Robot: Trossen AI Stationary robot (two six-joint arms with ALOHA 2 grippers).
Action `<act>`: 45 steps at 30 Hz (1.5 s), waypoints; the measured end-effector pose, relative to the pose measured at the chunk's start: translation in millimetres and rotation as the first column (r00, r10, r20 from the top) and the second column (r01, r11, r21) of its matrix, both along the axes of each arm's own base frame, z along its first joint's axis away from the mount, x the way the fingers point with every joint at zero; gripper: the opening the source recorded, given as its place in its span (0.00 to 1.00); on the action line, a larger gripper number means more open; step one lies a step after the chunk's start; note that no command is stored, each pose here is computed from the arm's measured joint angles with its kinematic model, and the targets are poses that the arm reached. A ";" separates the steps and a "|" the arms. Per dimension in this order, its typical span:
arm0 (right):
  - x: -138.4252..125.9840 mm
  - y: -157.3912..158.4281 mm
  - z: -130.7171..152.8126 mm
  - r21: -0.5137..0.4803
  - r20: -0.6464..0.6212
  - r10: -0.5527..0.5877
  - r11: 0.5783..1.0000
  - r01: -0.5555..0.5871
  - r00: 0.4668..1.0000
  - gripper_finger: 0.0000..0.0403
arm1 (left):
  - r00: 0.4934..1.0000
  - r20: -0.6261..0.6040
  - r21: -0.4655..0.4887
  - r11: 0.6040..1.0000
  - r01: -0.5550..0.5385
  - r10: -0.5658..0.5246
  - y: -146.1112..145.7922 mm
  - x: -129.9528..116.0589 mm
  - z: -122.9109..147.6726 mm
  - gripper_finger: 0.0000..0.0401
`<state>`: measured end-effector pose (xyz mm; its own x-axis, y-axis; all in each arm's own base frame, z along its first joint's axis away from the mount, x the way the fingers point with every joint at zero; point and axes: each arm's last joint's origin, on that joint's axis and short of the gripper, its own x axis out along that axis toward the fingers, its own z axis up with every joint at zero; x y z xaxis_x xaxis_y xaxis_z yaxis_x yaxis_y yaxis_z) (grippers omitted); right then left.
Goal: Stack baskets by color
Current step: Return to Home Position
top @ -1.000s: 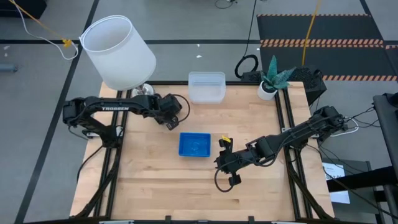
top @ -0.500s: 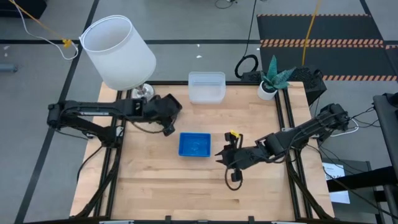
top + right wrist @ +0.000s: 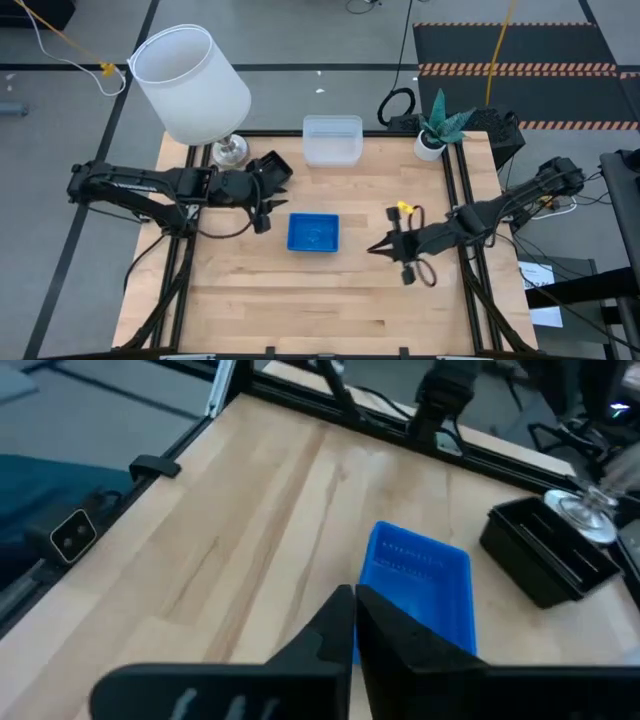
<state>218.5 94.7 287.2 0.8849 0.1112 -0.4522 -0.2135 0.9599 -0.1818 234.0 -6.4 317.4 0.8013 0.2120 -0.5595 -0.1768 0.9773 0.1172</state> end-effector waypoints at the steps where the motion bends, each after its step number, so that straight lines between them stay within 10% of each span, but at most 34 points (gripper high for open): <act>1: -6.9 -3.5 -2.2 0.008 0.010 -0.004 1.000 0.004 1.000 0.01 | 1.000 0.022 0.009 1.000 0.010 -0.010 -0.8 1.2 2.0 0.30; 10: -54.3 -26.6 -18.7 0.072 0.108 -0.017 0.997 0.010 0.994 0.00 | 0.994 0.086 0.044 0.997 0.066 -0.070 -3.2 6.7 4.7 0.02; 28: -85.9 -39.1 -62.3 0.089 0.255 0.070 0.991 -0.096 0.964 0.00 | 0.914 0.263 0.060 0.951 0.304 -0.309 -29.6 -2.1 -81.7 0.01; 45: -106.3 -47.7 -100.0 0.090 0.356 0.101 0.986 -0.141 0.929 0.00 | 0.819 0.473 0.132 0.945 0.299 -0.325 -7.1 -69.2 -92.7 0.01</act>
<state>112.2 47.0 187.1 0.9611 0.2591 -0.0960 -0.2718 0.9491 -0.1591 164.8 -13.5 224.7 0.9937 -0.0785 -0.0800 0.0897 0.9849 0.1479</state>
